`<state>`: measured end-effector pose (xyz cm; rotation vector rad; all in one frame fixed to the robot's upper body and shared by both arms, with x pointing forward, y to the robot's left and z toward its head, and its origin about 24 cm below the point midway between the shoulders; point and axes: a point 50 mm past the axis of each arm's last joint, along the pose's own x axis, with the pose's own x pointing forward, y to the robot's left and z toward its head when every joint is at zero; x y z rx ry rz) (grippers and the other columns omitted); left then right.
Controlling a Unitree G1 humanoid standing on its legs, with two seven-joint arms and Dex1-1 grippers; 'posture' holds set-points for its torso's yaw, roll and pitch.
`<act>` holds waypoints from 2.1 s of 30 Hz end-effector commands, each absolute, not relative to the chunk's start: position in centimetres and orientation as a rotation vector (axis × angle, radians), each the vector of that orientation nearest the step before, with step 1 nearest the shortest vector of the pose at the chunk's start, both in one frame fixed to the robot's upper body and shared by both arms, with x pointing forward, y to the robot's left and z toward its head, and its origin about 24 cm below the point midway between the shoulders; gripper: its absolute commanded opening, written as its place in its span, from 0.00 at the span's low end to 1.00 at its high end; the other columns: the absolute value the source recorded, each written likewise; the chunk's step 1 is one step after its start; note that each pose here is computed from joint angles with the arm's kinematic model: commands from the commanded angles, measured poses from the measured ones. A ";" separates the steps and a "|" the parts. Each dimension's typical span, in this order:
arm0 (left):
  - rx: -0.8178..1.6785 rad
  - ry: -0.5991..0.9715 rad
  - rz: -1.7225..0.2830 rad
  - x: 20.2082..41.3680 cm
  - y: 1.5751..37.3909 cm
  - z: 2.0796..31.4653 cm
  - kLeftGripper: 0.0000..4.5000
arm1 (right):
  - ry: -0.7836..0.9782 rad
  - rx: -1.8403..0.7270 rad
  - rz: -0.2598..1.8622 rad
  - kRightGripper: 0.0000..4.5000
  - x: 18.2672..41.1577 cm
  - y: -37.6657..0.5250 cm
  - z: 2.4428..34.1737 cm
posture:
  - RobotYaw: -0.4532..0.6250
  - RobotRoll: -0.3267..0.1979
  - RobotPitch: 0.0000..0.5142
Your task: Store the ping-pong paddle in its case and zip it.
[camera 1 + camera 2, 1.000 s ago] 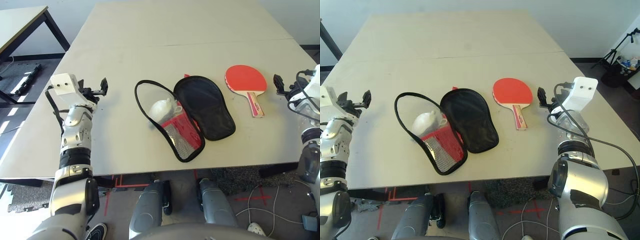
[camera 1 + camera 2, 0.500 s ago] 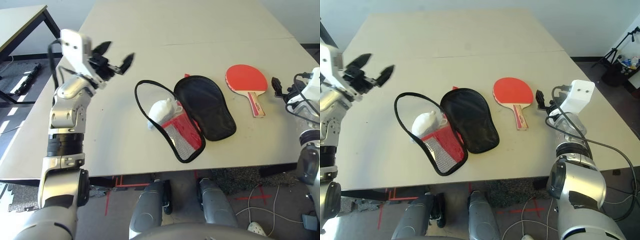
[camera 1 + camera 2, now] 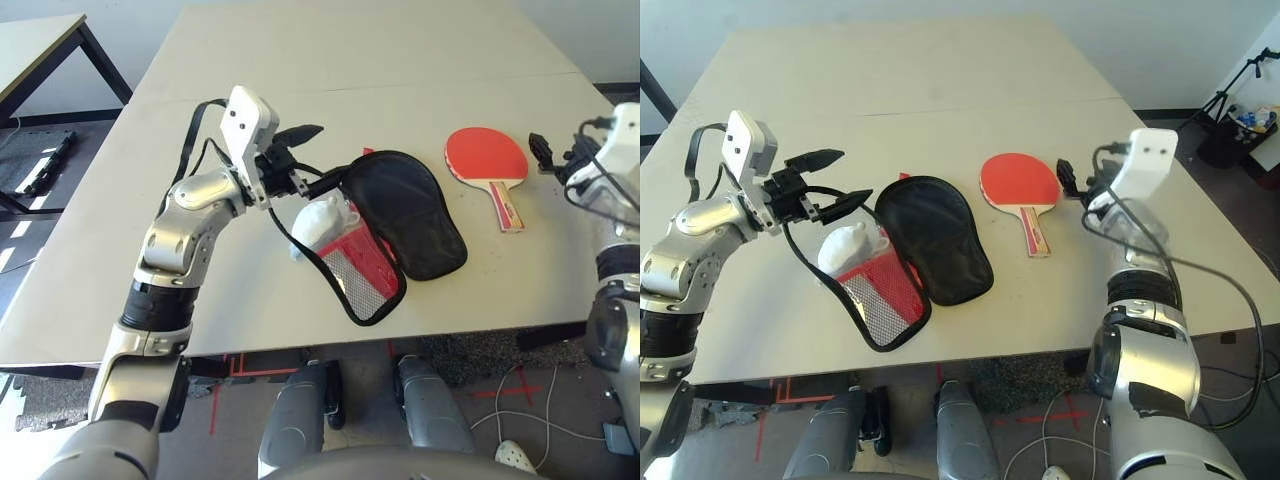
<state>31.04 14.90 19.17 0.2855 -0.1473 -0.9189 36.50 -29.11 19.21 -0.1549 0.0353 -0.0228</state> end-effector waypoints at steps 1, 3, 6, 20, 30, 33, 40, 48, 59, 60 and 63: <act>0.296 -0.148 -0.953 30.6 14.4 18.7 1.00 | 0.212 -0.142 -0.044 0.99 35.8 -27.2 19.2 | 0.32 0.62 0.30; 0.297 -0.150 -0.956 30.5 14.3 18.6 1.00 | 0.277 -0.130 -0.022 0.99 35.3 -26.1 19.9 | 0.32 0.62 0.30; 0.301 -0.151 -0.957 30.4 14.2 18.5 1.00 | 0.374 -0.109 0.003 0.99 34.5 -25.0 20.4 | 0.33 0.62 0.30; 0.347 -0.150 -0.960 30.3 14.0 18.3 1.00 | 0.730 -0.054 -0.055 0.99 33.8 -23.8 16.2 | 0.35 0.62 0.29; 0.355 -0.159 -0.956 30.3 13.9 18.3 1.00 | 0.798 -0.079 -0.074 0.81 33.7 -24.0 13.9 | 0.36 0.62 0.29; 0.356 -0.161 -0.956 30.3 13.9 18.3 1.00 | 0.797 -0.086 -0.080 0.59 33.6 -24.0 13.7 | 0.36 0.62 0.29; 0.359 -0.159 -0.960 30.3 13.9 18.2 1.00 | 0.719 -0.157 -0.084 0.25 33.4 -23.7 14.1 | 0.35 0.62 0.30; 0.355 -0.153 -0.968 30.3 13.7 17.9 1.00 | 0.465 -0.295 -0.125 0.25 32.5 -22.6 15.3 | 0.34 0.62 0.30; 0.351 -0.145 -0.971 30.2 13.7 17.7 1.00 | 0.356 -0.275 0.129 0.25 30.7 -17.3 17.0 | 0.34 0.62 0.32; 0.345 -0.145 -0.971 30.2 13.7 17.7 1.00 | 0.352 -0.271 0.151 0.25 30.5 -16.7 17.0 | 0.34 0.62 0.32; 0.341 -0.143 -0.969 30.1 13.7 17.7 1.00 | 0.369 -0.251 0.214 0.25 29.8 -15.2 16.6 | 0.35 0.62 0.34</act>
